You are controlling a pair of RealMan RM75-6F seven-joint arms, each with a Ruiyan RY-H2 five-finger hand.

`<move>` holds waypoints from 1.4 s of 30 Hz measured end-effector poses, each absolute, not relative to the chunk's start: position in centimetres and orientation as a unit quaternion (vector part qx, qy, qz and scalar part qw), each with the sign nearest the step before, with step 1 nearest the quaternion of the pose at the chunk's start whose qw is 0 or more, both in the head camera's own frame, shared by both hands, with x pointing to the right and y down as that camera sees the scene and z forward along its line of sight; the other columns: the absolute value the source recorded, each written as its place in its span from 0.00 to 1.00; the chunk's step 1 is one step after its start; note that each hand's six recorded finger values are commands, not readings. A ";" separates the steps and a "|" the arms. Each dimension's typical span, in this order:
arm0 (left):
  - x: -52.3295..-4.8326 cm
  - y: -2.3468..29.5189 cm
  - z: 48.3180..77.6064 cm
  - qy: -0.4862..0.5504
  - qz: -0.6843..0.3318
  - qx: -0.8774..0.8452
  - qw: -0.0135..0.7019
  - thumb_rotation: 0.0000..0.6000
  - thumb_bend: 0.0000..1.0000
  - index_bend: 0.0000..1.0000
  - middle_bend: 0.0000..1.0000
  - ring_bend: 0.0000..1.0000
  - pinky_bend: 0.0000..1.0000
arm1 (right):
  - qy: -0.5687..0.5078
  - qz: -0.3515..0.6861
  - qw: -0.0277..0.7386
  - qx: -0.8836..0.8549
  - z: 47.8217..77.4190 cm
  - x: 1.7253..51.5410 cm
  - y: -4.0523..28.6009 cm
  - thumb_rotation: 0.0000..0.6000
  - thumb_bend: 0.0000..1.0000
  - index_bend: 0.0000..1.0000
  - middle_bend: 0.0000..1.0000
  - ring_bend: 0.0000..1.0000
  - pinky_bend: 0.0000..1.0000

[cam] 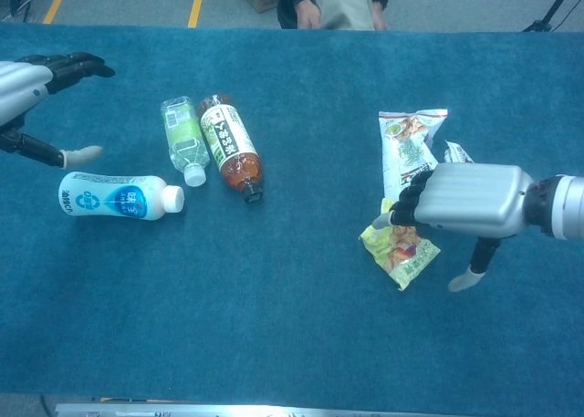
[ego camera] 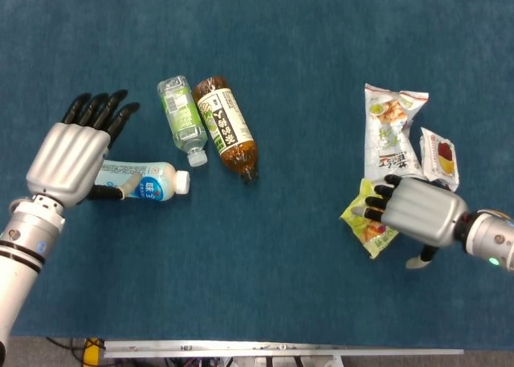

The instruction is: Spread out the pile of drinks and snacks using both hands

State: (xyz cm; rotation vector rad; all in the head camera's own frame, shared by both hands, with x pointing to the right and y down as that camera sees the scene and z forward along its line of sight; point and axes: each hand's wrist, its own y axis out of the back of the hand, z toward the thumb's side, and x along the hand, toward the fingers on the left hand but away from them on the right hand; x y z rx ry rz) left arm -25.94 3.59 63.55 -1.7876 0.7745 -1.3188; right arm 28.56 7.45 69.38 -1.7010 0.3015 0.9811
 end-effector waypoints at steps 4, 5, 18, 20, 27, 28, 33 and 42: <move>-25.9 3.5 63.6 0.304 -0.518 -0.701 0.385 0.67 0.28 0.05 0.00 0.00 0.00 | 0.096 0.397 0.546 -0.731 68.3 28.0 7.2 0.61 0.00 0.14 0.26 0.21 0.23; -25.9 3.5 63.5 0.304 -0.518 -0.700 0.385 0.67 0.28 0.05 0.00 0.00 0.00 | 0.086 0.394 0.545 -0.735 68.0 27.9 7.0 0.61 0.00 0.14 0.26 0.21 0.23; -27.2 3.2 62.5 0.334 -0.514 -0.692 0.381 1.00 0.28 0.05 0.00 0.00 0.00 | -0.089 0.452 0.509 -0.727 64.5 32.2 1.4 0.97 0.00 0.15 0.26 0.21 0.23; -27.5 3.1 62.3 0.343 -0.511 -0.689 0.383 1.00 0.28 0.05 0.00 0.00 0.00 | -0.117 0.468 0.494 -0.723 64.1 33.6 0.9 1.00 0.01 0.15 0.26 0.21 0.23; -28.9 3.8 61.8 0.386 -0.493 -0.681 0.381 1.00 0.28 0.06 0.00 0.00 0.00 | -0.239 0.508 0.457 -0.690 62.0 39.7 0.0 1.00 0.01 0.15 0.26 0.21 0.24; -29.1 4.0 61.8 0.389 -0.490 -0.680 0.382 1.00 0.28 0.07 0.00 0.00 0.00 | -0.253 0.512 0.453 -0.684 61.7 40.5 0.0 1.00 0.01 0.15 0.26 0.21 0.24; -30.0 5.1 61.1 0.415 -0.478 -0.669 0.390 1.00 0.28 0.07 0.00 0.00 0.00 | -0.318 0.530 0.438 -0.653 60.8 44.3 0.5 1.00 0.06 0.15 0.26 0.21 0.24; -31.3 7.9 60.2 0.456 -0.465 -0.654 0.386 1.00 0.28 0.07 0.00 0.00 0.00 | -0.391 0.542 0.428 -0.609 59.7 48.7 2.8 1.00 0.08 0.16 0.26 0.21 0.24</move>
